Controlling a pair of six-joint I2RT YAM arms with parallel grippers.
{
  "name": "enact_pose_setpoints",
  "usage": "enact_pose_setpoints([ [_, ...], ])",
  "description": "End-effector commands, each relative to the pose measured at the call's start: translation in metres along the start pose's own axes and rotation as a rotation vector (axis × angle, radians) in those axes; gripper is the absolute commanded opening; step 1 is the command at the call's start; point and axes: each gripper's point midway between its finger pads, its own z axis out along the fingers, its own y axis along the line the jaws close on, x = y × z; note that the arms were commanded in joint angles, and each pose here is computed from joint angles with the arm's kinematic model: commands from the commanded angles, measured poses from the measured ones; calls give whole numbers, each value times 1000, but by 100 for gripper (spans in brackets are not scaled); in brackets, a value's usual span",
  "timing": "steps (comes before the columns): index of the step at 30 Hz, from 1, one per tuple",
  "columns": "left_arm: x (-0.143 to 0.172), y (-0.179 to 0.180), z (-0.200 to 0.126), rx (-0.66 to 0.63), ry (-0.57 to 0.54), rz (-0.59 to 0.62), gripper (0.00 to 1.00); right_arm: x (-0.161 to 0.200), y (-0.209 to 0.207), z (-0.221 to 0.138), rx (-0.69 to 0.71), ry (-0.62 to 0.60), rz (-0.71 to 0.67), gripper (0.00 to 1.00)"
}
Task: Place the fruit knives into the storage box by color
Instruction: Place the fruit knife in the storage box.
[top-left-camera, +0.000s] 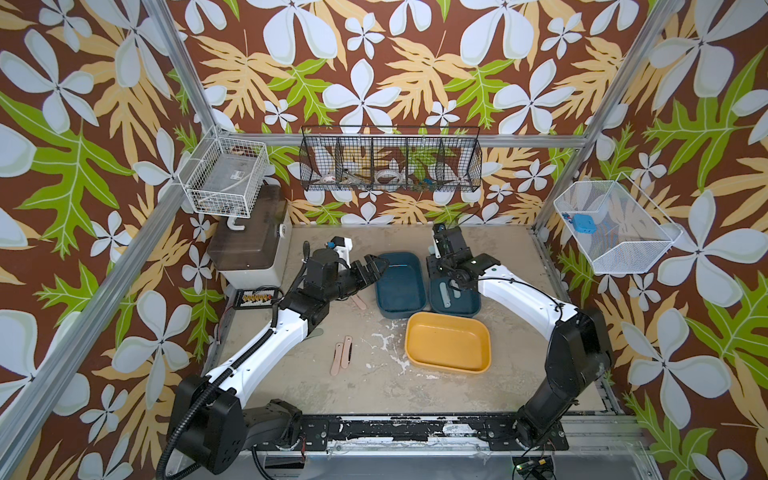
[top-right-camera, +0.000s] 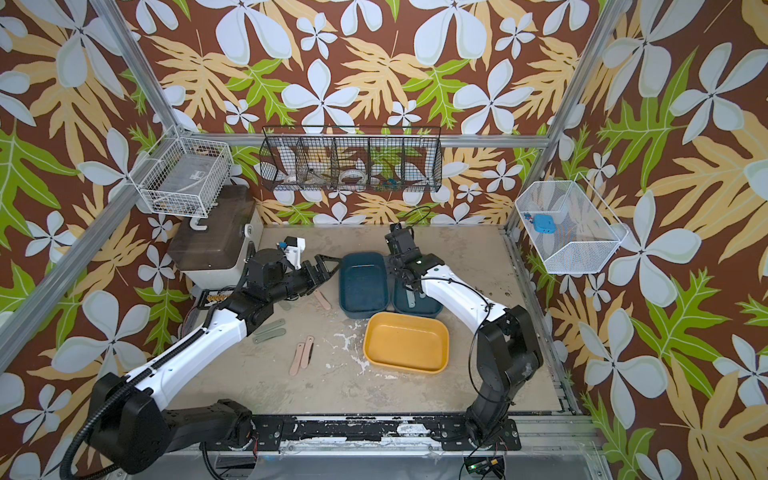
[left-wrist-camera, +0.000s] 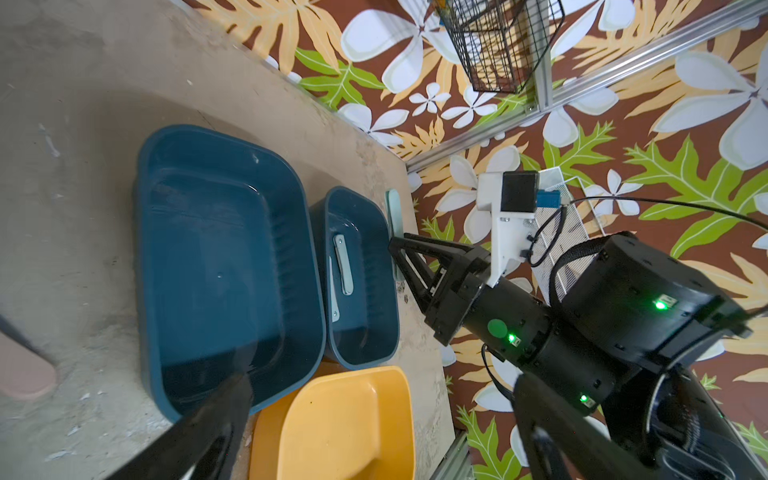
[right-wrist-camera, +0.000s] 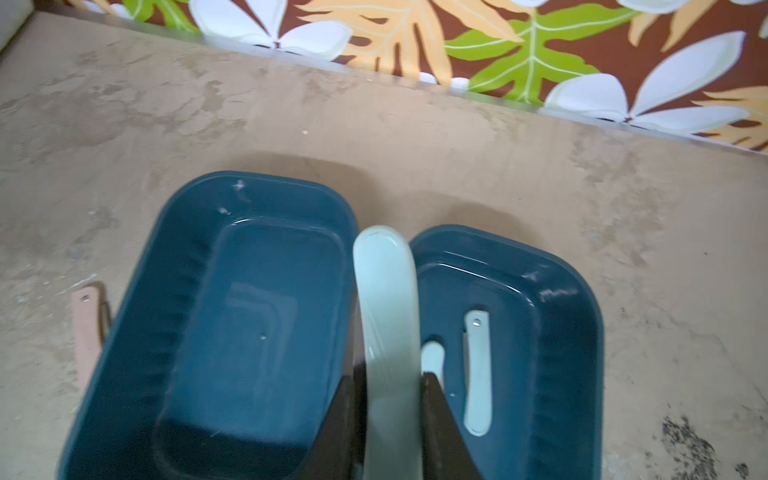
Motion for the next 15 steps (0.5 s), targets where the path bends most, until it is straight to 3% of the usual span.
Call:
enact_pose_setpoints([
  [1,1,-14,10,29,-1,32,100,8,-25,5,9,-3,64,20],
  [6,9,-12,22,18,24,37,100,42,-56,24,39,66,117,20],
  [15,9,-6,24,-4,22,45,100,80,-45,58,-17,168,120,20],
])
